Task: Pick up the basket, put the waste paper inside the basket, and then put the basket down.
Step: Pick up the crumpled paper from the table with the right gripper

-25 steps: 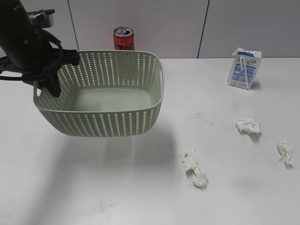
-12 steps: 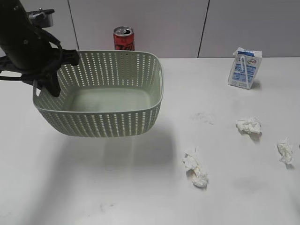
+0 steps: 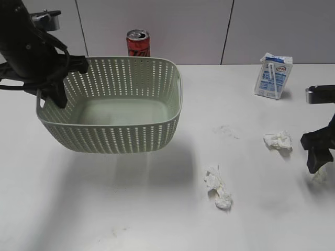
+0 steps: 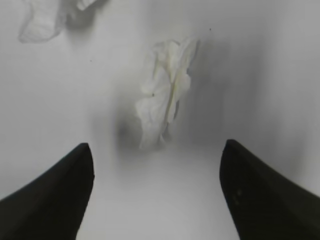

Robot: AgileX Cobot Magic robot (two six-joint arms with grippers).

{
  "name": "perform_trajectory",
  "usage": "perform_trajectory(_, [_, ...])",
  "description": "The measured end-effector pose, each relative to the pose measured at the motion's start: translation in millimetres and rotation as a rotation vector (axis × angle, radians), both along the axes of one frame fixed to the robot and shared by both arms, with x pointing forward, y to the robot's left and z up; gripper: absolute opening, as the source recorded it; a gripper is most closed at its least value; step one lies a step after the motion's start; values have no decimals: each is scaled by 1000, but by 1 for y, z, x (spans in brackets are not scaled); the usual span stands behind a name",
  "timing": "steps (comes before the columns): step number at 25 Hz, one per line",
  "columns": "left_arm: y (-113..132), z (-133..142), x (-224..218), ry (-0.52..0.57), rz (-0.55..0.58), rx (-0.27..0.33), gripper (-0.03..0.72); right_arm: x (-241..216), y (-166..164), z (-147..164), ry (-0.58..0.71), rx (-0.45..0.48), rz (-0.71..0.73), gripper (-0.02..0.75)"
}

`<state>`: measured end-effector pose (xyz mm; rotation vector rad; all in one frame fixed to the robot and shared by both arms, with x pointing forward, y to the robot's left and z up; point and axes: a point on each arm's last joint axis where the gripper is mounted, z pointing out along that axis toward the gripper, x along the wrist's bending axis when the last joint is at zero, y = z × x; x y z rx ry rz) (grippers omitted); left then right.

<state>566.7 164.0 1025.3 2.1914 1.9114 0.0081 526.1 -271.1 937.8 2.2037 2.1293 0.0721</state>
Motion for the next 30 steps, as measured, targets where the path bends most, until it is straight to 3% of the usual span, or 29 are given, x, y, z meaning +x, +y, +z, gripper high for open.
perform_trajectory(8, [0,0,0,3,-1,3,0,17,0,-48,49,12,8,590])
perform_trajectory(14, [0,0,0,1,-1,2,0,21,1,-52,48,22,-3,548])
perform_trajectory(17, [0,0,0,-1,-1,2,0,21,1,-52,48,26,-7,422])
perform_trajectory(22, [0,0,0,-5,0,0,0,20,1,-53,53,26,-7,73])
perform_trajectory(23, [0,0,0,-5,0,0,0,20,1,-53,53,26,-7,38])
perform_trajectory(27, [0,0,0,-2,0,1,0,20,3,-52,50,37,-11,24])
perform_trajectory(30, [0,-1,0,3,-1,3,0,19,15,-34,0,47,38,24])
